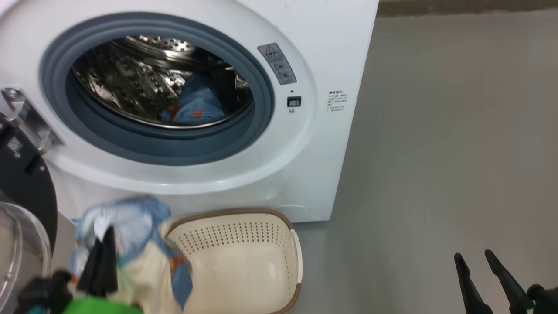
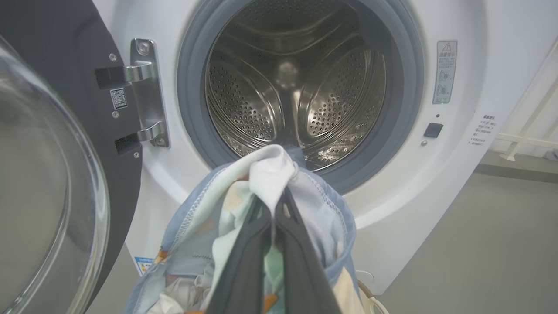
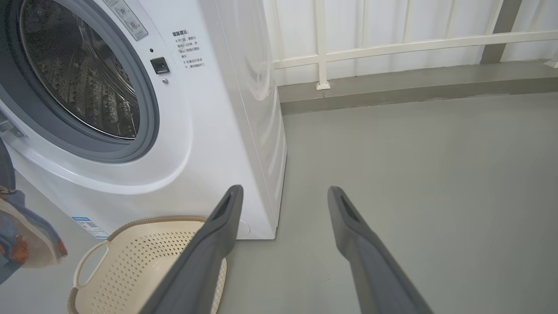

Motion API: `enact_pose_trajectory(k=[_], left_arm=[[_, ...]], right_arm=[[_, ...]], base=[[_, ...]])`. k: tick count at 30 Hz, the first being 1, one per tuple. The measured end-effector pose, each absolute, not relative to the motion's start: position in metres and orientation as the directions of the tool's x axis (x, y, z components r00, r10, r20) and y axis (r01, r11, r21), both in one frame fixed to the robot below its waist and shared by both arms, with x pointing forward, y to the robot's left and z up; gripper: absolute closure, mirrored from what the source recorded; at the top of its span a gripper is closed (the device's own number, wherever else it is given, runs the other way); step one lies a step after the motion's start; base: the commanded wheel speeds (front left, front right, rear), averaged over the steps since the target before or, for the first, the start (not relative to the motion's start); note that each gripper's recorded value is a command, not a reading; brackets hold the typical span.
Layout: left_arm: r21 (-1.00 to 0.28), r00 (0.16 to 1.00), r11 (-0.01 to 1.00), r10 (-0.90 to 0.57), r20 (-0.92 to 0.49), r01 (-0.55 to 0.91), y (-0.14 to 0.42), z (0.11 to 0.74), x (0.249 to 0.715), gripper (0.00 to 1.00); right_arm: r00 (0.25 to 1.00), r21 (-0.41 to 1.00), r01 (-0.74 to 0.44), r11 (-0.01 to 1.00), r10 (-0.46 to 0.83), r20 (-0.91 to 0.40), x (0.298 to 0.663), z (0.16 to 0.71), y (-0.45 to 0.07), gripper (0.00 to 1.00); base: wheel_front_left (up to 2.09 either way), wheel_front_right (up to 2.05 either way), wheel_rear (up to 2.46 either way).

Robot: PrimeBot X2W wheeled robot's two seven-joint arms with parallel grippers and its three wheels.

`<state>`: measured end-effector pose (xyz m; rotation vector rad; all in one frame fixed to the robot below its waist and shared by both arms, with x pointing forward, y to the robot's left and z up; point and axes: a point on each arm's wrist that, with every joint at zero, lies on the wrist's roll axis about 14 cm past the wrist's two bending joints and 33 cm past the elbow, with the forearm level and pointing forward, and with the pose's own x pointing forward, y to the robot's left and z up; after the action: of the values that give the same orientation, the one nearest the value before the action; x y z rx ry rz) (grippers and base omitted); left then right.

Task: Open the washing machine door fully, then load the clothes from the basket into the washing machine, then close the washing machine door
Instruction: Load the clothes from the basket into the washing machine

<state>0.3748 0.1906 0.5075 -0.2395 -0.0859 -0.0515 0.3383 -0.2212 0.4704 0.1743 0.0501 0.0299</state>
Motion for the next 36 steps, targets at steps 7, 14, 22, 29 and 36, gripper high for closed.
enact_pose_trajectory(k=[7, 14, 22, 29, 36], left_arm=[[-0.208, 0.974, 0.969, -0.089, 0.208, 0.134, 0.18, 0.548, 0.44, 1.0], [-0.209, 0.95, 0.961, -0.114, 0.292, 0.179, 0.172, 0.581, 0.511, 1.0], [-0.208, 0.965, 0.954, -0.179, 0.189, 0.218, 0.145, 0.55, 0.575, 1.0], [-0.225, 0.971, 0.945, -0.233, 0.043, 0.237, 0.12, 0.504, 0.609, 1.0], [-0.211, 0.967, 0.944, -0.253, 0.033, 0.254, 0.108, 0.502, 0.647, 1.0]], right_arm=[[0.998, 0.185, -0.038, 0.982, 0.047, -0.043, 0.361, 0.469, -0.215, 0.0], [0.998, 0.199, -0.035, 0.979, 0.045, -0.046, 0.382, 0.465, -0.211, 0.0], [0.997, 0.208, 0.0, 0.978, 0.015, -0.071, 0.39, 0.455, -0.215, 0.0], [0.994, 0.22, 0.03, 0.975, -0.006, -0.109, 0.385, 0.443, -0.215, 0.0], [0.991, 0.223, 0.052, 0.973, -0.022, -0.135, 0.386, 0.434, -0.216, 0.0]], base=[[0.0, 0.0, 0.0], [0.0, 0.0, 0.0], [0.0, 0.0, 0.0], [0.0, 0.0, 0.0], [0.0, 0.0, 0.0]])
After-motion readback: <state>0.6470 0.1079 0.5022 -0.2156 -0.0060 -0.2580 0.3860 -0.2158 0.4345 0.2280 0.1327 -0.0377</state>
